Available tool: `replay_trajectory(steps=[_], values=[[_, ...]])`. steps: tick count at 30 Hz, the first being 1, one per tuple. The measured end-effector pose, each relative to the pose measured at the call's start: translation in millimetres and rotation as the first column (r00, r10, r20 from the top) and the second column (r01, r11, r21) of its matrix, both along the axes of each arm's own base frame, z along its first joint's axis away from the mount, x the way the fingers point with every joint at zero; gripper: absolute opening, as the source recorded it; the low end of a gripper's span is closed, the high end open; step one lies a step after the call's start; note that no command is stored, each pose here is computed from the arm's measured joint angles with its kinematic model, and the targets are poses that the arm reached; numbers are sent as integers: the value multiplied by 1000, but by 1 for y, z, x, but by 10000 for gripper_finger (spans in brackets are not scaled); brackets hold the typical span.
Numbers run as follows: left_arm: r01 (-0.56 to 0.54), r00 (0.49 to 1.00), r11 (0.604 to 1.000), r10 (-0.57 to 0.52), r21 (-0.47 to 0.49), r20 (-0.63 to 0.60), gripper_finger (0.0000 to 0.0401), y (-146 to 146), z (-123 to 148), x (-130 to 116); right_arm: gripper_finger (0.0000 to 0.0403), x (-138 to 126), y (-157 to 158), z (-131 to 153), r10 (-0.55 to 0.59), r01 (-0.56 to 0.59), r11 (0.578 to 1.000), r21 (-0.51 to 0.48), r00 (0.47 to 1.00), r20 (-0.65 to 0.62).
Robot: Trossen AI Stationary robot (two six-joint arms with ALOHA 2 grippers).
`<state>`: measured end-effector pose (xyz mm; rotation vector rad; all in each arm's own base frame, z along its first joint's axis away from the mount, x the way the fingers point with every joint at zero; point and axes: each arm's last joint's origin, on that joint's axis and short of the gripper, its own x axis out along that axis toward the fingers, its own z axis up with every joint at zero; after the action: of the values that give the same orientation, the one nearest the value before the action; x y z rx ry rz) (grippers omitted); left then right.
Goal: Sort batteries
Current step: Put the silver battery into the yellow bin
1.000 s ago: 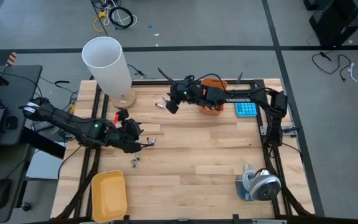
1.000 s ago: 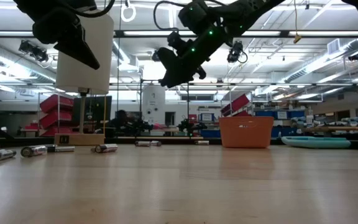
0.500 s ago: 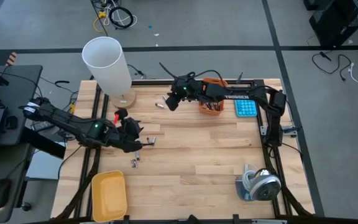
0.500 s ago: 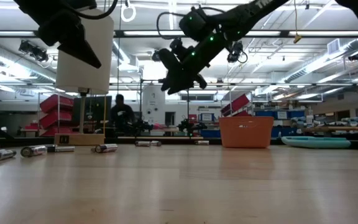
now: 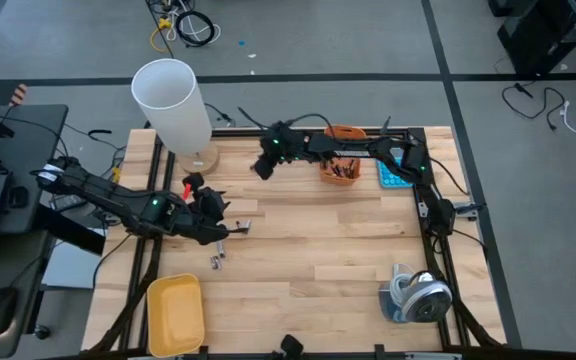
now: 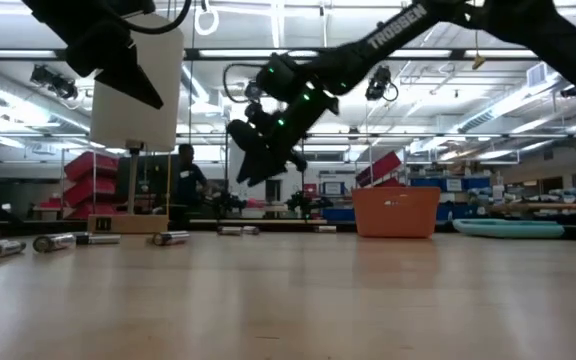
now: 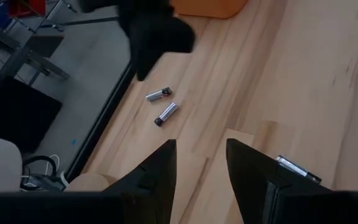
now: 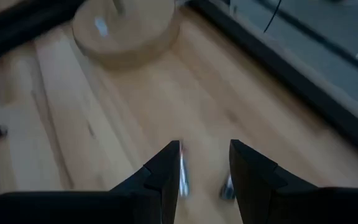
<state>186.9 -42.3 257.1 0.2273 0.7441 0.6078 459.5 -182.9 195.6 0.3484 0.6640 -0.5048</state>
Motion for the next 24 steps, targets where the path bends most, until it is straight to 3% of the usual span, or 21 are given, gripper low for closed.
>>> replay_trajectory(steps=[5,10,17,24], values=[[-17,1000,1000,17,-7,-14,142,1,-2,-2,125,12,-5,16,-7,7,1000,7,996,-87],[-27,999,1000,27,-14,-20,142,0,-3,-4,125,13,-11,20,15,-2,994,106,992,-123],[-40,999,999,39,-31,-13,142,-1,-3,-6,124,16,-11,-15,9,35,971,236,983,-183],[-34,999,999,34,-41,-15,142,-2,-4,-7,121,15,-16,-10,-52,92,952,293,989,-142]])
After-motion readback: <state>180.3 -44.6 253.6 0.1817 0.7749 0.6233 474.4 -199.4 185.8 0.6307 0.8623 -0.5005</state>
